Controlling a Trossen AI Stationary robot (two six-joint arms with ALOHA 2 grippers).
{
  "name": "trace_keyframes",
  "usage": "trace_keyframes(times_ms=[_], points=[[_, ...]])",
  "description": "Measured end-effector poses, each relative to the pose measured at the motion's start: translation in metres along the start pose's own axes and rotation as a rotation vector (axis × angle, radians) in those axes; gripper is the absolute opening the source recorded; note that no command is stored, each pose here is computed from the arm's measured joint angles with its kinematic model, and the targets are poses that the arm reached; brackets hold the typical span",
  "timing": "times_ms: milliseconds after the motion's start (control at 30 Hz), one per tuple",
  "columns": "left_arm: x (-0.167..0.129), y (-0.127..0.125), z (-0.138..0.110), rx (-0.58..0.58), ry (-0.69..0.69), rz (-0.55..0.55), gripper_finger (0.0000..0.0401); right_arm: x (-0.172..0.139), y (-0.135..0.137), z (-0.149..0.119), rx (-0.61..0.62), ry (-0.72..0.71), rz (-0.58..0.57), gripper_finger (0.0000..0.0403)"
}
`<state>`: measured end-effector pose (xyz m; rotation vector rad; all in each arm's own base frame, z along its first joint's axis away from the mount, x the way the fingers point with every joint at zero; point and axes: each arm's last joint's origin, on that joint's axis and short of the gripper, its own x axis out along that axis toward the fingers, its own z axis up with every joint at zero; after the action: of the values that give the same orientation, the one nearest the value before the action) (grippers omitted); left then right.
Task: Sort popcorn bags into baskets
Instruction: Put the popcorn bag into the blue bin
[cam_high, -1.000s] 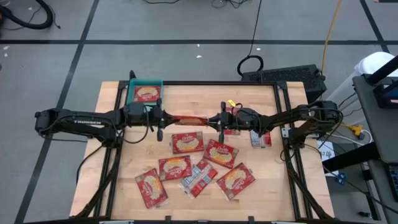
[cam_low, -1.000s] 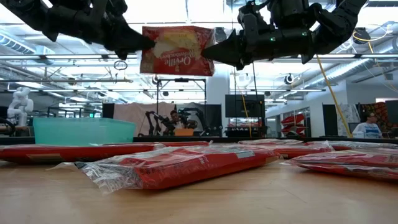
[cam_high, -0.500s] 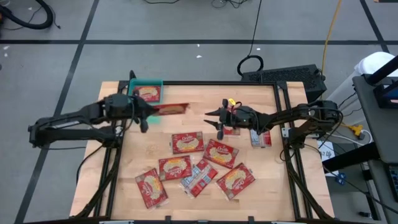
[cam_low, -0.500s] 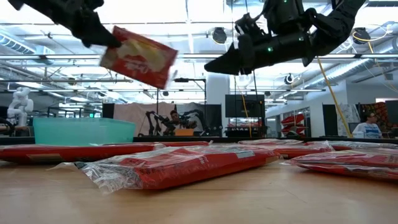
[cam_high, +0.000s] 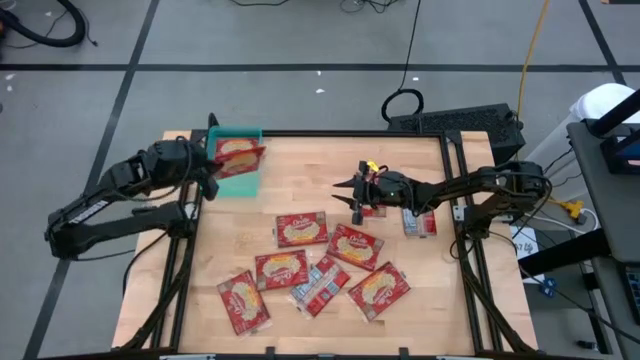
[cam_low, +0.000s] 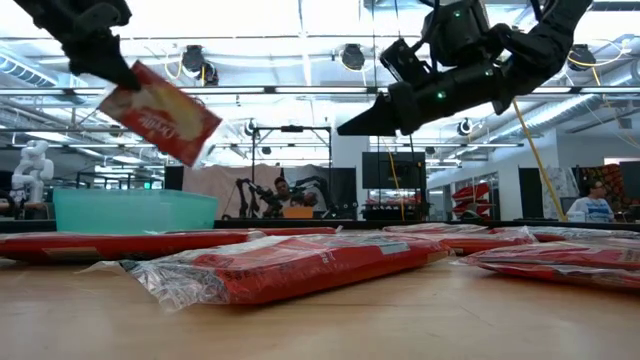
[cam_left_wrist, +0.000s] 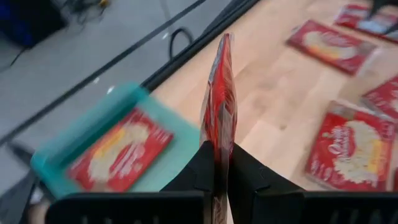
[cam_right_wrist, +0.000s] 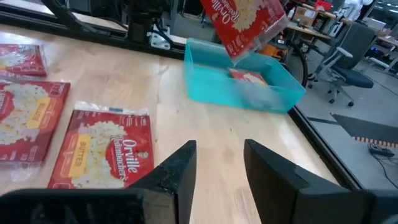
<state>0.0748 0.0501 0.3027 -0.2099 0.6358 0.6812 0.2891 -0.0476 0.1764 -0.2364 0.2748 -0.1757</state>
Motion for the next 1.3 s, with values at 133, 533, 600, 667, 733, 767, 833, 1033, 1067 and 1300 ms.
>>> trace_keyframes(times_ms=[133, 533, 600, 667, 733, 767, 833, 1033, 1067, 1300], points=[[0.0, 0.007, -0.005, -0.118, 0.063, 0.057, 0.0022, -0.001, 0.001, -0.003, 0.0, 0.007, 0.002, 0.0126], [0.019, 0.012, -0.023, -0.307, 0.21, 0.062, 0.0025, -0.008, 0.002, -0.008, 0.006, -0.055, -0.011, 0.0125], [0.028, 0.013, -0.027, -0.316, 0.247, 0.074, 0.0025, -0.009, 0.003, -0.009, 0.006, -0.063, -0.009, 0.0125], [0.035, 0.014, -0.027, -0.329, 0.267, 0.075, 0.0025, -0.009, 0.003, -0.01, 0.006, -0.058, -0.007, 0.0125], [0.042, 0.015, -0.025, -0.342, 0.282, 0.071, 0.0025, -0.009, 0.004, -0.011, 0.006, -0.055, -0.006, 0.0125], [0.045, 0.016, -0.024, -0.349, 0.286, 0.07, 0.0025, -0.009, 0.004, -0.011, 0.006, -0.056, -0.006, 0.0125], [0.051, 0.018, -0.022, -0.371, 0.309, 0.081, 0.0026, -0.009, 0.004, -0.011, 0.006, -0.056, -0.006, 0.0125], [0.071, 0.024, -0.022, -0.388, 0.415, 0.12, 0.0027, -0.009, 0.004, -0.011, 0.006, -0.056, -0.006, 0.0125], [0.074, 0.025, -0.022, -0.389, 0.431, 0.126, 0.0029, -0.009, 0.004, -0.011, 0.008, -0.056, -0.006, 0.0125], [0.092, 0.033, -0.022, -0.371, 0.504, 0.166, 0.0093, -0.009, 0.004, -0.011, 0.006, -0.056, -0.005, 0.0125]])
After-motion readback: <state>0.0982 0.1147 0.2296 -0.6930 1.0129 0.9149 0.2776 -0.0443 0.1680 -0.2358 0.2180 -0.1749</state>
